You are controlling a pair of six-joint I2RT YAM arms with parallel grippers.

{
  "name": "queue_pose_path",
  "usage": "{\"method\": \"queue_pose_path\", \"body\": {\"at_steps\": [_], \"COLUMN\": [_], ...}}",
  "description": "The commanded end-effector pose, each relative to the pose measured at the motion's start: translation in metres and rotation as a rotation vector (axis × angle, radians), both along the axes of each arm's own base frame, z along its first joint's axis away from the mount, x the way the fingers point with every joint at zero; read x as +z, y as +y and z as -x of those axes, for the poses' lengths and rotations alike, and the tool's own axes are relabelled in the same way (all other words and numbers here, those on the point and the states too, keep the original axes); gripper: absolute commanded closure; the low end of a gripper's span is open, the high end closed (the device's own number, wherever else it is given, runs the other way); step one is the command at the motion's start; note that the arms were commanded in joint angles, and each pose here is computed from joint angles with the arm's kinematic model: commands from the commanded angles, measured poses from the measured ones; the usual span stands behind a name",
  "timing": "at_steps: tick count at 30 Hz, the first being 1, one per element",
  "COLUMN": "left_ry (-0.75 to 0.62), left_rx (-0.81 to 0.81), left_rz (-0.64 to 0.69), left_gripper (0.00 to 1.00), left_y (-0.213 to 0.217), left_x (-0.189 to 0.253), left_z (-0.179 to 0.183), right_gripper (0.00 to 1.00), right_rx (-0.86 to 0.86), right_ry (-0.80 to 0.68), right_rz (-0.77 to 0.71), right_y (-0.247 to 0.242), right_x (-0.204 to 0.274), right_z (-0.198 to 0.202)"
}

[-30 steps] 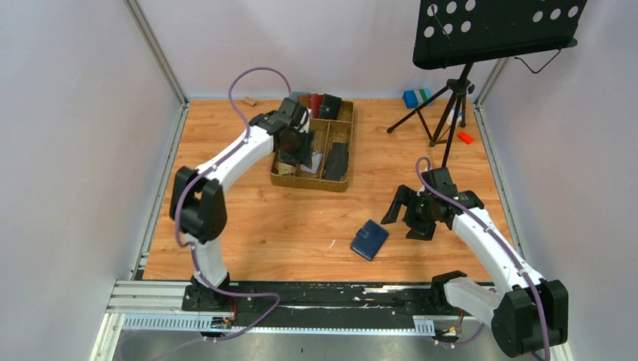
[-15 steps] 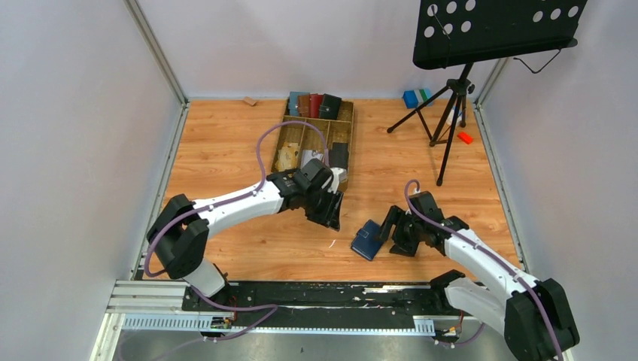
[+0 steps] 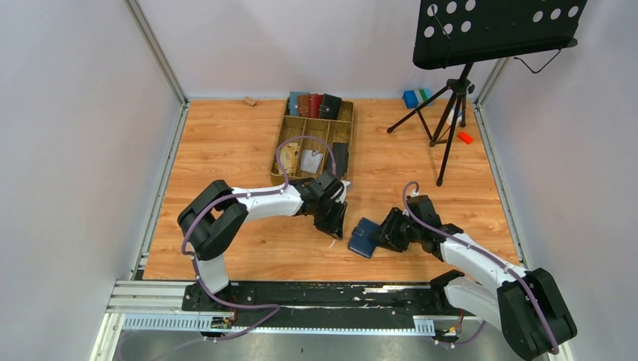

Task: Take the credit cards out of the card holder
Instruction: Open the card holder at the center of the board.

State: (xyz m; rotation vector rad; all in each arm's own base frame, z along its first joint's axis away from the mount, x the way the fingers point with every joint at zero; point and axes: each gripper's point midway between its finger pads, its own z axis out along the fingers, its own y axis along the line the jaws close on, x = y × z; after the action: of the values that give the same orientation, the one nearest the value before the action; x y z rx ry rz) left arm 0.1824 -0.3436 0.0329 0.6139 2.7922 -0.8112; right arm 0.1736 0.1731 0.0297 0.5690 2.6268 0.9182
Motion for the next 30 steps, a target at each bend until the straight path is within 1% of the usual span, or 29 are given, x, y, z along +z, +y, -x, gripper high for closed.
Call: {"method": "queue_pose_path", "body": {"at_steps": [1, 6, 8, 10, 12, 13, 14, 15, 17, 18, 19, 21, 23, 25, 28, 29, 30], "left_ry": [-0.012, -0.01, -0.014, -0.022, -0.042, -0.054, -0.072, -0.086, -0.125, -0.137, -0.151, -0.151, -0.104, -0.067, -0.056, -0.048, -0.036], "left_rx": [-0.021, -0.025, -0.027, -0.031, -0.034, -0.032, -0.031, -0.03, -0.033, -0.043, -0.055, -0.078, -0.078, -0.067, -0.06, -0.057, -0.054], "left_rz": [0.057, 0.063, 0.057, 0.041, 0.034, 0.025, 0.019, 0.015, 0.024, 0.027, 0.031, 0.036, 0.062, 0.076, 0.057, 0.058, 0.061], "left_gripper": [0.73, 0.72, 0.72, 0.72, 0.72, 0.72, 0.72, 0.72, 0.69, 0.67, 0.63, 0.57, 0.55, 0.55, 0.54, 0.53, 0.53], "left_y": [-0.018, -0.019, -0.02, -0.018, -0.016, -0.014, -0.012, -0.011, -0.012, -0.015, -0.02, -0.032, -0.043, -0.049, -0.047, -0.047, -0.048], "left_x": [0.01, 0.01, 0.009, 0.009, 0.014, 0.016, 0.02, 0.023, 0.034, 0.037, 0.043, 0.045, 0.042, 0.037, 0.032, 0.032, 0.03], "left_z": [-0.005, -0.004, -0.005, -0.006, -0.009, -0.01, -0.012, -0.013, -0.015, -0.013, -0.012, -0.006, -0.001, 0.002, 0.002, 0.003, 0.004], "right_gripper": [0.65, 0.91, 0.93, 1.0, 1.0, 0.99, 0.89, 0.78, 0.51, 0.42, 0.36, 0.33, 0.34, 0.39, 0.52, 0.54, 0.54], "right_rx": [0.004, 0.033, 0.057, 0.073, 0.087, 0.095, 0.108, 0.12, 0.161, 0.172, 0.18, 0.183, 0.184, 0.18, 0.179, 0.184, 0.189], "right_ry": [-0.076, -0.114, -0.13, -0.141, -0.15, -0.155, -0.159, -0.16, -0.142, -0.133, -0.125, -0.121, -0.119, -0.092, -0.031, -0.013, -0.004], "right_rz": [-0.03, -0.036, -0.034, -0.024, -0.016, -0.006, 0.01, 0.017, 0.033, 0.037, 0.028, 0.013, 0.007, 0.025, 0.057, 0.057, 0.05], "right_y": [0.009, 0.014, 0.015, 0.014, 0.013, 0.011, 0.009, 0.007, 0.004, 0.004, 0.004, 0.006, 0.006, 0.004, 0.001, 0.002, 0.004], "right_x": [0.014, 0.032, 0.04, 0.049, 0.056, 0.059, 0.06, 0.06, 0.057, 0.055, 0.054, 0.052, 0.049, 0.042, 0.028, 0.024, 0.021], "right_z": [-0.019, -0.027, -0.027, -0.027, -0.025, -0.023, -0.02, -0.017, -0.007, -0.004, 0.0, 0.002, 0.003, 0.004, 0.007, 0.007, 0.006]}}
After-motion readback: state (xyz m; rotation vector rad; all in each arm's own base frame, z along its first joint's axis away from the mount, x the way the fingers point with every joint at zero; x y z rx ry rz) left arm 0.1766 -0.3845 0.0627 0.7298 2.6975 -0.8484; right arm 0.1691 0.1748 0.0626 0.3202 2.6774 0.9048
